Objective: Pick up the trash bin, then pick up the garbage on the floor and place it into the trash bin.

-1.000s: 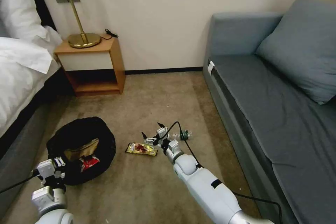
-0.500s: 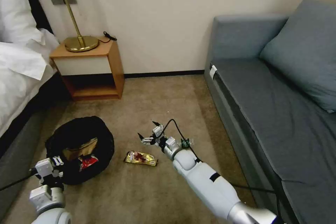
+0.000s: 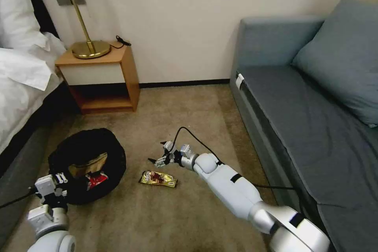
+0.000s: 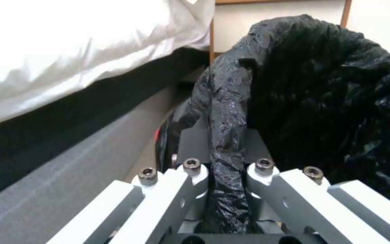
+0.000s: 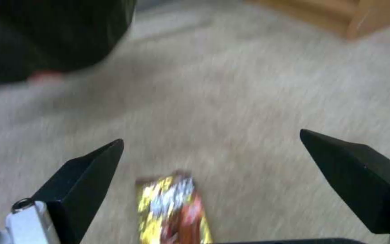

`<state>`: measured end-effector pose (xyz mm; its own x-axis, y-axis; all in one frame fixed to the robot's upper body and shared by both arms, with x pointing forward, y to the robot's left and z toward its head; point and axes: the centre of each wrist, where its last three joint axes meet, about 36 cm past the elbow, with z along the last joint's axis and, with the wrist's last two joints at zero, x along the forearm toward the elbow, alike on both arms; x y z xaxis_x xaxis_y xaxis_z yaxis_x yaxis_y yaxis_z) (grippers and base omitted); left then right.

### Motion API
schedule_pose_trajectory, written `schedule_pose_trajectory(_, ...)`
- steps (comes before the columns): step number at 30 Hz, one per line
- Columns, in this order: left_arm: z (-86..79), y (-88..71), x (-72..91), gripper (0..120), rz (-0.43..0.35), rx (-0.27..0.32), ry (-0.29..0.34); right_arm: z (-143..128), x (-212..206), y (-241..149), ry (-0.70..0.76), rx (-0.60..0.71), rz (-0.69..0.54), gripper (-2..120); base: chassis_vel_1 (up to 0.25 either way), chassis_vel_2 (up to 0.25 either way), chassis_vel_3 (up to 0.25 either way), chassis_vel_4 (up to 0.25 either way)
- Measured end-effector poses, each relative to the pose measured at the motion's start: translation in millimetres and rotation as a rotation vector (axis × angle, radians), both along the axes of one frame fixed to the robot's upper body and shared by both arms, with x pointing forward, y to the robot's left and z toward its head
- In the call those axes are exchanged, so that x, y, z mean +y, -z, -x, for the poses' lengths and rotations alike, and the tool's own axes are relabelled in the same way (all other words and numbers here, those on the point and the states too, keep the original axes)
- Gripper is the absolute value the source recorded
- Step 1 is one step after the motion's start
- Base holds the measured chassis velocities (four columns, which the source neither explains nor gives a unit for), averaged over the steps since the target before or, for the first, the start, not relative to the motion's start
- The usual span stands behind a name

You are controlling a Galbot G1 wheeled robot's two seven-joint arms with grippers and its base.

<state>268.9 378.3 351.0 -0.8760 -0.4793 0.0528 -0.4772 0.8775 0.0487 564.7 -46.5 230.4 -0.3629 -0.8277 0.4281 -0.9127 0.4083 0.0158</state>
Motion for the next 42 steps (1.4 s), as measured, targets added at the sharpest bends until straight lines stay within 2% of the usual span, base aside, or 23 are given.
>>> schedule_pose_trajectory(4,0.9,-1.7,-4.3,6,0.011,-0.006,-0.003,-3.0,-22.1,23.8,-0.017,0.062,0.090,100,0.000,0.000,0.000,0.000)
schedule_pose_trajectory(7,2.9,5.5,-0.7,6,0.010,0.013,-0.013,-2.6,-43.6,39.5,-0.020,0.089,0.163,100,0.000,0.000,0.000,0.000)
schedule_pose_trajectory(11,5.8,11.5,7.0,6,0.000,0.030,-0.024,-2.9,-53.6,44.9,-0.010,0.084,0.193,100,0.000,0.000,0.000,0.000)
schedule_pose_trajectory(15,7.4,11.1,11.7,6,-0.009,0.032,-0.030,-2.5,-57.8,47.1,0.000,0.079,0.199,100,0.000,0.000,0.000,0.000)
schedule_pose_trajectory(25,13.3,20.8,32.0,6,-0.049,0.076,-0.033,6.7,-50.1,51.1,-0.038,0.059,0.205,100,0.000,0.000,0.000,0.000)
schedule_pose_trajectory(30,13.8,19.3,40.8,6,-0.063,0.080,-0.036,16.7,-35.9,51.3,-0.081,0.041,0.197,100,0.000,0.000,0.000,0.000)
schedule_pose_trajectory(42,11.1,16.4,39.7,6,-0.062,0.075,-0.025,37.3,-10.7,52.1,-0.163,0.013,0.194,100,0.000,0.000,0.000,0.000)
